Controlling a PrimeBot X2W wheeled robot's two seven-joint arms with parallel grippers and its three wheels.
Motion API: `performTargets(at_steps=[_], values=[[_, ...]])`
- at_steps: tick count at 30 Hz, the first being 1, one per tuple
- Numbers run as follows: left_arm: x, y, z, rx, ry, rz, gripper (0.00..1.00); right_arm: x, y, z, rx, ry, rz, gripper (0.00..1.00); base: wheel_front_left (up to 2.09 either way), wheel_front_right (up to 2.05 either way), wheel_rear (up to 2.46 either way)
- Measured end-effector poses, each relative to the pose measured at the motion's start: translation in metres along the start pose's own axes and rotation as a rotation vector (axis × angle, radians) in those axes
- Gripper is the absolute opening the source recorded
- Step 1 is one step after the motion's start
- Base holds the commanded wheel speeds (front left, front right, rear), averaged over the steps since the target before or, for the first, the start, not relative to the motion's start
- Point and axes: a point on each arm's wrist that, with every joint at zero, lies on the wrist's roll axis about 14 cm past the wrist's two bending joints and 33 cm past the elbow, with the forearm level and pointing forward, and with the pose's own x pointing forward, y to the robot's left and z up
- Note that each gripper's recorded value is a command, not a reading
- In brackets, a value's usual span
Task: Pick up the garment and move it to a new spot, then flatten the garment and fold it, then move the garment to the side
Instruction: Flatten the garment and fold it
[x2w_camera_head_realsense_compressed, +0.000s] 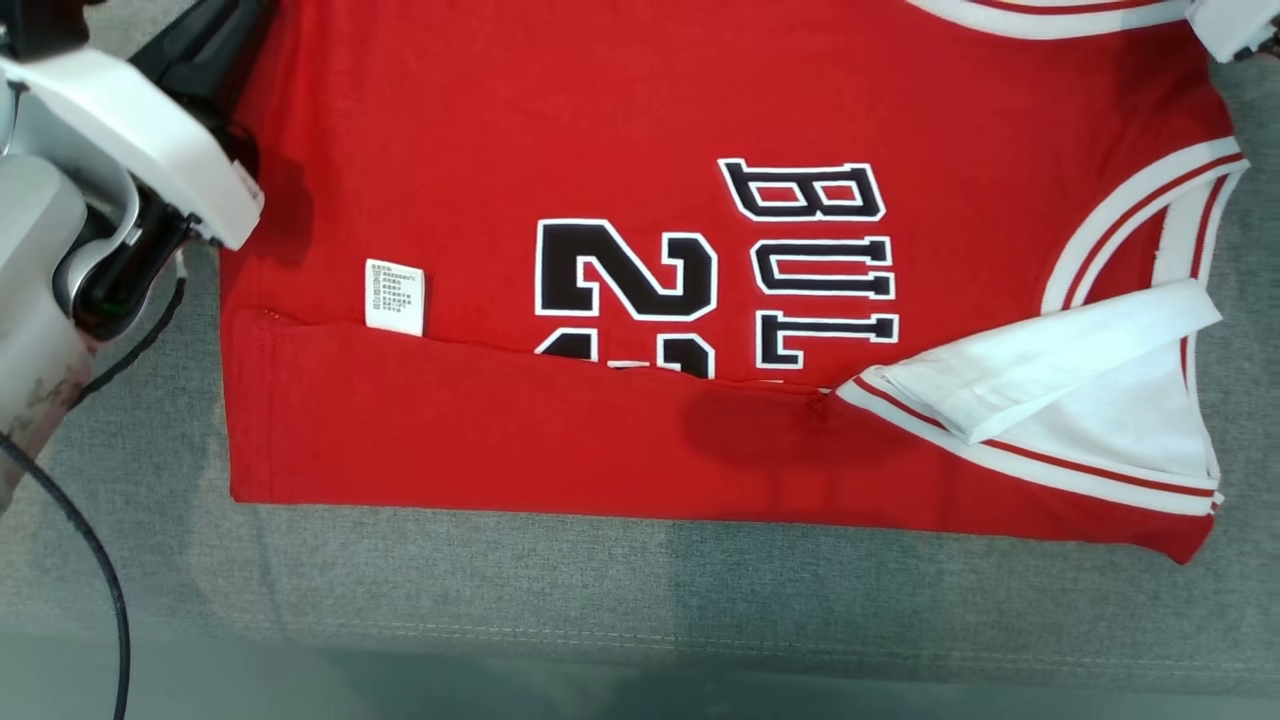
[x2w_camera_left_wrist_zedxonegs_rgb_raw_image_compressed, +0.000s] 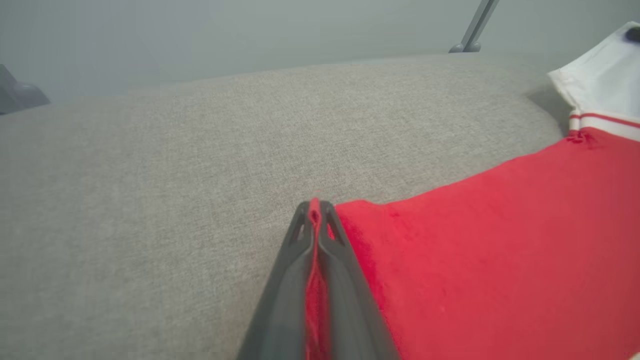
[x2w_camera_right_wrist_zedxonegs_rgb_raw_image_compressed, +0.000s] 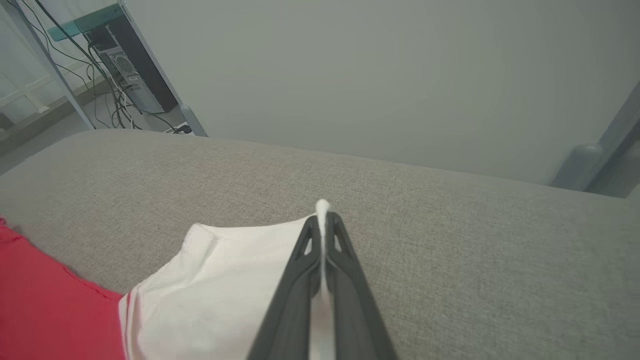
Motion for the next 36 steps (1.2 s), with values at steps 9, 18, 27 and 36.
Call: performTargets(at_steps=[9, 18, 27, 36], values=[[-0.010, 0.002, -0.002, -0.008, 0.013, 0.006, 0.00, -0.033, 0.007, 0.014, 0.047, -0.046, 0.042, 0.00, 0.00, 0.00, 0.00], [-0.025, -0.003, -0.003, -0.009, 0.023, -0.003, 0.00, -0.065, 0.019, 0.014, 0.065, -0.031, 0.079, 0.00, 0.00, 0.00, 0.00], [-0.046, -0.008, -0.010, -0.006, 0.053, -0.011, 0.00, -0.101, 0.033, 0.004, 0.115, 0.011, 0.090, 0.00, 0.00, 0.00, 0.00], [-0.060, -0.018, -0.019, 0.012, 0.086, -0.022, 0.00, -0.135, 0.050, -0.008, 0.171, 0.069, 0.114, 0.00, 0.00, 0.00, 0.00]])
